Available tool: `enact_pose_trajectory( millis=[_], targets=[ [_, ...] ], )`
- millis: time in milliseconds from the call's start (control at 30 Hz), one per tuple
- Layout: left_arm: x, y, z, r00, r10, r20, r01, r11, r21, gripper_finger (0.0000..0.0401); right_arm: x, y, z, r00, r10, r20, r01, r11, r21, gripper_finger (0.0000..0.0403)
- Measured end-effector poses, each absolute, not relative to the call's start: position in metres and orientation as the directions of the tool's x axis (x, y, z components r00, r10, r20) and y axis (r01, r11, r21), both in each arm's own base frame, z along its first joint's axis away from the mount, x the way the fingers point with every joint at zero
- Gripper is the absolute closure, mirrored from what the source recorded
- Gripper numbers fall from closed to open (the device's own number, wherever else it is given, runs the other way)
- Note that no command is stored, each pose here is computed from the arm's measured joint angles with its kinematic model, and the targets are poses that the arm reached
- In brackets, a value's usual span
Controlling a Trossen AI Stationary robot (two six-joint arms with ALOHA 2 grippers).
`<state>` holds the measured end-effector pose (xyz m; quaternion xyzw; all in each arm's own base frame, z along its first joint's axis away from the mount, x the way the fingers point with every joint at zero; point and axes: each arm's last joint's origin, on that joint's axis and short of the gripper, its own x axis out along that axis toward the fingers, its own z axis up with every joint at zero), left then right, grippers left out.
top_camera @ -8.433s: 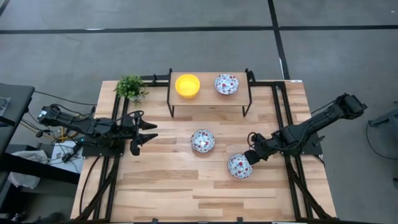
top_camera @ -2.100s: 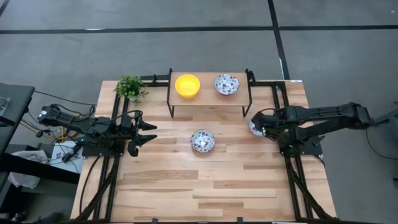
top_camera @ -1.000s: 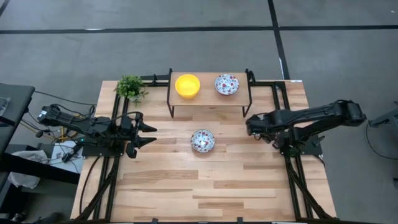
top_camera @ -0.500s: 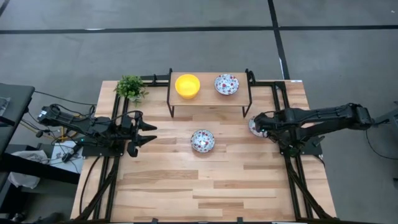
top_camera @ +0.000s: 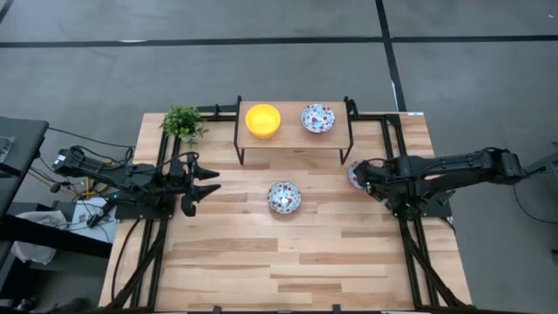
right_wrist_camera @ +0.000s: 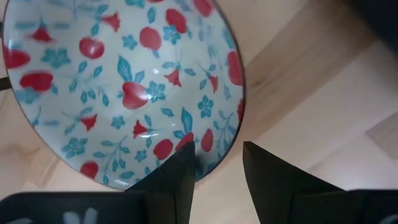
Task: Pick & Place Mini bowls
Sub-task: Stack the right white bowl on top of the white bowl on the shelf
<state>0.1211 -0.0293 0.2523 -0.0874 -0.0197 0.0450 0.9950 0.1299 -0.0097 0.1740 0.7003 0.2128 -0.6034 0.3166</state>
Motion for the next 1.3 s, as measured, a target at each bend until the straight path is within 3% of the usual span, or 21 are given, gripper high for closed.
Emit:
enact_pose_trajectory(
  millis=[267, 600, 967, 1300],
  targets=[
    [0.121, -0.029, 0.252, 0.993, 0.111, 0.031, -0.104, 0.979, -0.176, 0.0215, 0.126, -0.009, 0.173, 0.142, -0.082, -0.986, 0.69, -0.707, 0.158, 0.0298],
    [0.121, -0.029, 0.252, 0.993, 0.111, 0.031, -0.104, 0.979, -0.176, 0.0215, 0.129, -0.009, 0.172, 0.131, -0.099, -0.987, 0.699, -0.696, 0.162, 0.0393],
    [0.121, -0.029, 0.252, 0.994, 0.109, 0.031, -0.102, 0.979, -0.176, 0.0215, 0.129, -0.008, 0.177, 0.204, -0.054, -0.978, 0.747, -0.637, 0.191, 0.0397],
    [0.121, -0.03, 0.252, 0.996, 0.084, 0.032, -0.077, 0.982, -0.175, 0.0215, 0.127, 0.004, 0.199, 0.209, 0.154, -0.966, 0.866, -0.488, 0.109, 0.0402]
  ],
)
